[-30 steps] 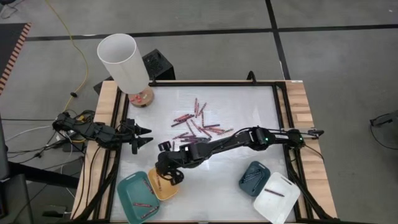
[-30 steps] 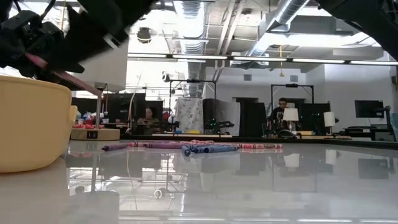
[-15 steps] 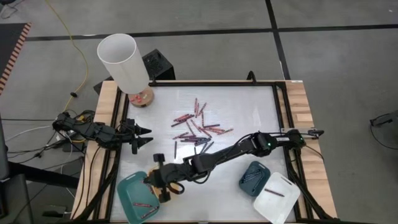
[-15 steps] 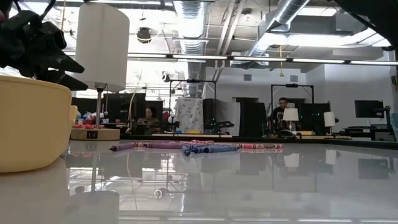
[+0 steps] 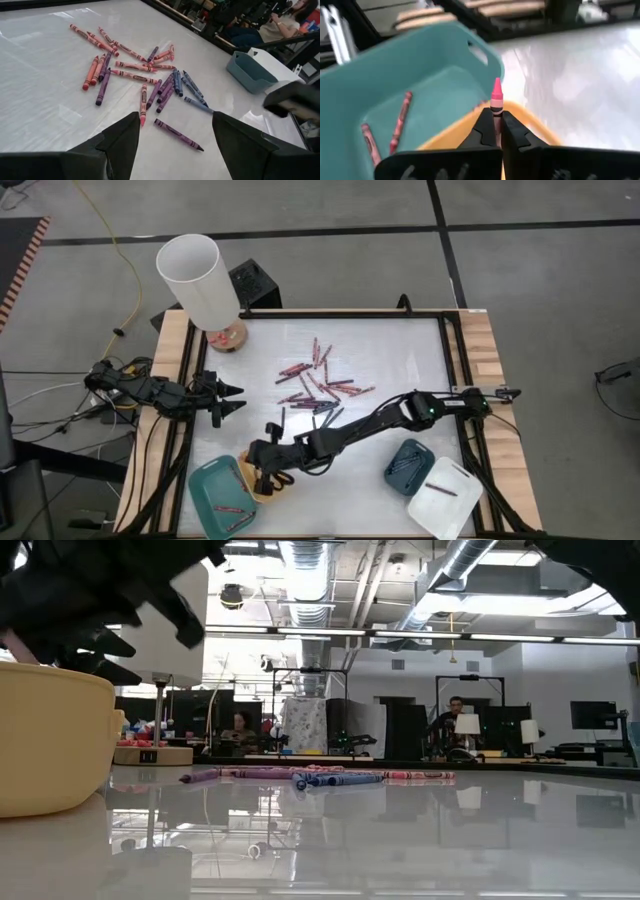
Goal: Sort crayons
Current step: Put the pink crayon into the yellow bin
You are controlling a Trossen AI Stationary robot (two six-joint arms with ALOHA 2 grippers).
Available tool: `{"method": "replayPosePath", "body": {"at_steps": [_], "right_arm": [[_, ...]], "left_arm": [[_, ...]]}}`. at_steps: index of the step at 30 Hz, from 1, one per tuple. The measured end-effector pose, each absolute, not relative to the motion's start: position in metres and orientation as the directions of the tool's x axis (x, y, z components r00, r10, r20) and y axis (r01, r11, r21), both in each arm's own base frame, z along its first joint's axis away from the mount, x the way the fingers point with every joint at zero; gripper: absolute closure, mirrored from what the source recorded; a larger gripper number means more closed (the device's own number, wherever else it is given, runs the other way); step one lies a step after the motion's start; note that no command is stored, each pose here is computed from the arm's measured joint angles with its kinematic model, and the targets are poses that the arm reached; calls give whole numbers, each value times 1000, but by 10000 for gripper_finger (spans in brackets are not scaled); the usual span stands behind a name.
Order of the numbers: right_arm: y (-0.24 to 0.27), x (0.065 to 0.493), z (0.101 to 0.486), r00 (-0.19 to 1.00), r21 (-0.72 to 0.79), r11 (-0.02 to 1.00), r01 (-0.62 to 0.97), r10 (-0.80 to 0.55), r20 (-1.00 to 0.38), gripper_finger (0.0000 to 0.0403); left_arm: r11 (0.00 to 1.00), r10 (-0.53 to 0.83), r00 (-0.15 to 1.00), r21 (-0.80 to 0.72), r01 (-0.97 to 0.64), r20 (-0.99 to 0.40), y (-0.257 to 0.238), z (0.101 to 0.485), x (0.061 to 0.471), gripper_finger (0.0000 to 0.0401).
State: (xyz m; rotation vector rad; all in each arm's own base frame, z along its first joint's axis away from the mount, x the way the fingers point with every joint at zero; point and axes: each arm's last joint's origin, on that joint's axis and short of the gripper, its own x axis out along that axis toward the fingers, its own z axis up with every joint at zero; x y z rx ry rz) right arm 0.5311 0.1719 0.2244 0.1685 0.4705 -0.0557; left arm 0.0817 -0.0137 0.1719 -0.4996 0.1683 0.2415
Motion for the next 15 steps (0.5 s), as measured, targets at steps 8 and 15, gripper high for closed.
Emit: {"method": "replayPosePath", "body": {"at_steps": [8,15], "right_arm": [[173,529,220,875,164,979,119,-25,-483,398],[174,531,209,867,171,976,136,-34,-497,398]], "left_arm": [[850,187,958,-452,-269,-218,-14,172,82,161],[850,187,958,-452,-269,-218,-14,172,82,161]]}}
